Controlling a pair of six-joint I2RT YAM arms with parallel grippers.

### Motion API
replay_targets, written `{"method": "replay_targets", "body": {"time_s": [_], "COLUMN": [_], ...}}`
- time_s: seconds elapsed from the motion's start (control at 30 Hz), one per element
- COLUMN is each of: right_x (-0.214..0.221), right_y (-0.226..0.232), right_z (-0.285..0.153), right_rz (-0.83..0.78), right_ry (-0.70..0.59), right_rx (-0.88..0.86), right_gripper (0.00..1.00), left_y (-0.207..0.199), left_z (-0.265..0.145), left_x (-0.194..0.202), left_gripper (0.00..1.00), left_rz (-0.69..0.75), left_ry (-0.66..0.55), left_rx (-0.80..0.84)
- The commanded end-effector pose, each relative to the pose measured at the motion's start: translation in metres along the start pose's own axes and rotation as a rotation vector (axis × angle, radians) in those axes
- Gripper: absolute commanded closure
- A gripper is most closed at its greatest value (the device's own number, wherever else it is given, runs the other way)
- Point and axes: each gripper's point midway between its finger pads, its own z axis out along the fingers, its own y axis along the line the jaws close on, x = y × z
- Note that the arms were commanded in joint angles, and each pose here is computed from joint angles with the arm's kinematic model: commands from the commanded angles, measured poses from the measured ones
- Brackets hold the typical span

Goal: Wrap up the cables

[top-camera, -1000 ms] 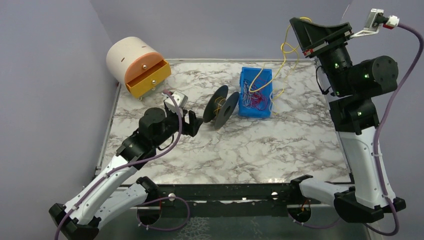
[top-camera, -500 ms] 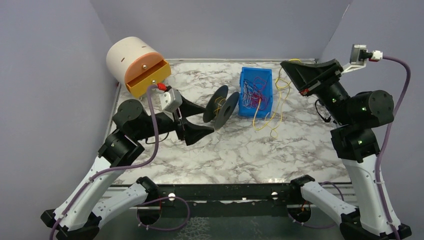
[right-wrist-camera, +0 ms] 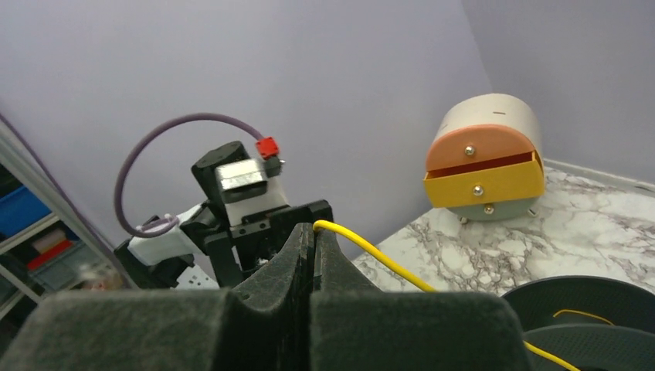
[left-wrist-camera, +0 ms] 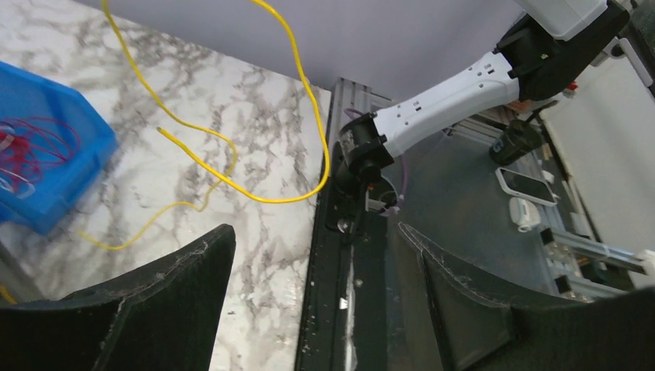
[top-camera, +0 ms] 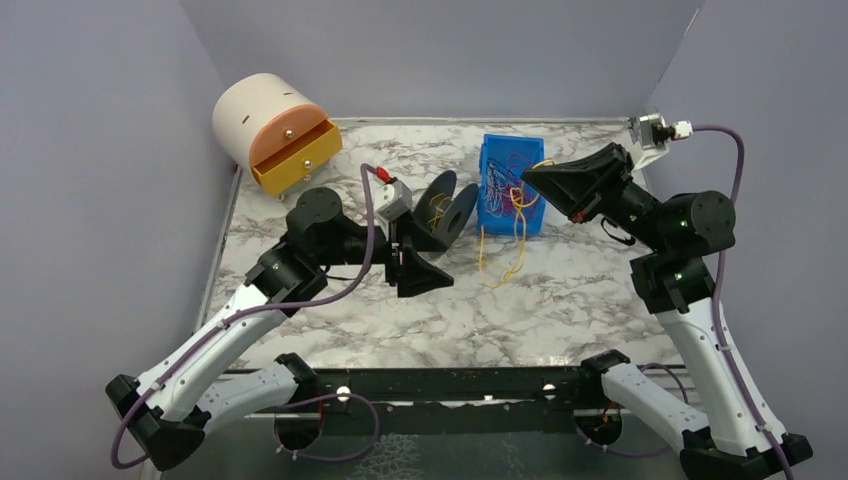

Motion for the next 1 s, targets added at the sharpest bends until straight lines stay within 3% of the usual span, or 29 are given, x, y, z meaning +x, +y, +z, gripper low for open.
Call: {"method": "replay_targets", "body": {"time_s": [0.0, 0.2, 0.5, 0.77, 0.97], "right_x": [-0.008, -0.002, -0.009, -0.013, -0.012], "right_y": [0.039, 0.052, 0.068, 0.073, 0.077], "right_z": [-0.01, -0.015, -0.02, -0.021, -0.025], "right_rz": [-0.119, -0.131, -0.129, -0.127, -0.128], "right_ry": [-0.042, -0.053, -0.082, -0.103, -0.107], "right_rx": [-0.183, -0.284, -0.347, -0.366, -0.381], "right_gripper": [0.99, 0.99, 0.99, 0.99, 0.99], "left_y": [-0.004, -0.004, 0.006, -0.008, -0.009], "left_z": [0.017, 0.037, 0.048, 0.071, 0.08], "left_x": [0.008, 0.023, 0.014, 0.018, 0.018], "left_gripper": [0.23, 0.23, 0.24, 0.25, 0.32], "left_rz": [-0.104, -0.225, -0.316, -0.371, -0.411], "left_ry": [-0.038, -0.068, -0.189, -0.177, -0.213], "left_rx": [0.046, 0.054, 0.014, 0.086, 0.071]}}
